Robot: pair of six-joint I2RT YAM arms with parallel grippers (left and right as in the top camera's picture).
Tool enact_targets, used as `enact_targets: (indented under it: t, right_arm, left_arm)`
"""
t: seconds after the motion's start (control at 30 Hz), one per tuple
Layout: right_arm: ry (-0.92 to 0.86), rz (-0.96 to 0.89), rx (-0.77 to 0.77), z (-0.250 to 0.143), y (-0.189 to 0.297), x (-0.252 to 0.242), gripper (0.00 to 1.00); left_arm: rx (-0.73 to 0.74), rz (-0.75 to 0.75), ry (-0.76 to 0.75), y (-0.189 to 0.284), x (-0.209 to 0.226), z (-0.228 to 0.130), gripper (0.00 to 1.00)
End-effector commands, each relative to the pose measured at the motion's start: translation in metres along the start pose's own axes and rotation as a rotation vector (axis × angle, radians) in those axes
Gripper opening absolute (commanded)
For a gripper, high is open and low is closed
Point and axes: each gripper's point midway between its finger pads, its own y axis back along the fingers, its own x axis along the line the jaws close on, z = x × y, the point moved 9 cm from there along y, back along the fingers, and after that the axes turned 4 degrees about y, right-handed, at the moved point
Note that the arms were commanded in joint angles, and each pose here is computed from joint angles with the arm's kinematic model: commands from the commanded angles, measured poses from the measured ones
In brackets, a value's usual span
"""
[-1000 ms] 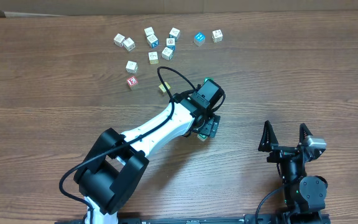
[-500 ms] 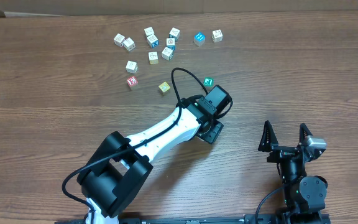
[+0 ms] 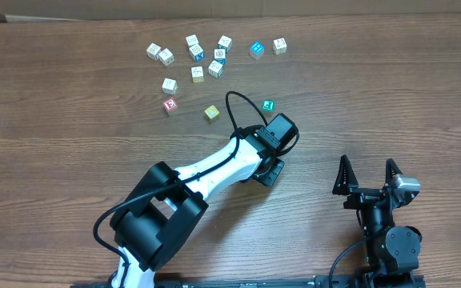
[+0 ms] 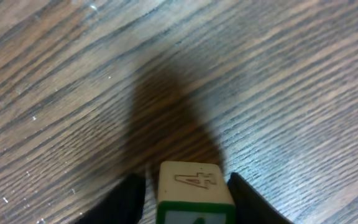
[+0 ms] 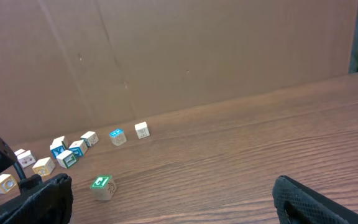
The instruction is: Form a tower
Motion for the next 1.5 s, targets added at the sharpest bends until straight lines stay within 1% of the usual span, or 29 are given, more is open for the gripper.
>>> enact_targets:
  t: [0.0, 0.1, 0.13, 0.2, 0.23, 0.3, 0.37, 0.43, 0.5, 0.67, 0.83, 0.9, 1.0, 1.13, 1.4, 1.47]
  right_arm:
    - [0.004, 0.005, -0.002, -0.002, 0.000, 0.000, 1.00]
    - [0.004, 0.005, -0.002, -0.002, 0.000, 0.000, 1.00]
    - [0.004, 0.005, -0.002, -0.002, 0.000, 0.000, 1.00]
    - [0.004, 0.005, -0.002, -0.002, 0.000, 0.000, 1.00]
    - [0.004, 0.005, -0.002, -0.002, 0.000, 0.000, 1.00]
    - [0.004, 0.005, -0.002, -0.002, 0.000, 0.000, 1.00]
    - [0.004, 0.005, -0.002, -0.002, 0.000, 0.000, 1.00]
    - [0.004, 0.005, -0.002, -0.002, 0.000, 0.000, 1.00]
    - [0.004, 0.005, -0.002, -0.002, 0.000, 0.000, 1.00]
    - [0.004, 0.005, -0.002, -0.002, 0.000, 0.000, 1.00]
    - [0.004, 0.005, -0.002, -0.002, 0.000, 0.000, 1.00]
    - [0.004, 0.005, -0.002, -0.002, 0.000, 0.000, 1.00]
    - [0.004, 0.005, -0.002, -0.002, 0.000, 0.000, 1.00]
    - [0.004, 0.005, -0.002, -0.002, 0.000, 0.000, 1.00]
    - [0.004, 0.006, -0.002, -0.002, 0.000, 0.000, 1.00]
    - [0.004, 0.005, -0.002, -0.002, 0.000, 0.000, 1.00]
  left_arm:
    - [-0.007, -0.011, 0.077, 0.000, -0.003, 0.004, 0.29]
    - [-0.002, -0.009, 0.176, 0.000, -0.003, 0.003, 0.18]
    - [-0.002, -0.002, 0.217, 0.000, -0.002, 0.003, 0.16]
    - [-0.008, 0.052, 0.345, 0.000, 0.004, 0.002, 0.14]
    - [-0.021, 0.083, 0.404, 0.000, 0.007, 0.002, 0.15]
    - [-0.048, 0.118, 0.482, 0.001, 0.010, 0.003, 0.26]
    - [-0.070, 0.142, 0.518, 0.002, 0.012, 0.004, 0.30]
    - [-0.095, 0.172, 0.519, 0.004, 0.015, 0.006, 0.34]
    - [-0.114, 0.199, 0.518, 0.006, 0.017, 0.008, 0.40]
    - [-0.102, 0.202, 0.518, 0.006, 0.017, 0.006, 0.43]
    - [-0.078, 0.211, 0.539, 0.006, 0.018, 0.002, 0.41]
    - [-0.067, 0.192, 0.540, 0.006, 0.016, 0.002, 0.38]
    - [-0.037, 0.138, 0.543, 0.005, 0.011, 0.001, 0.31]
    - [-0.008, 0.091, 0.545, 0.004, 0.007, 0.000, 0.27]
    - [0.012, 0.069, 0.546, 0.004, 0.005, -0.001, 0.30]
    - [0.020, 0.057, 0.544, 0.004, 0.004, -0.002, 0.32]
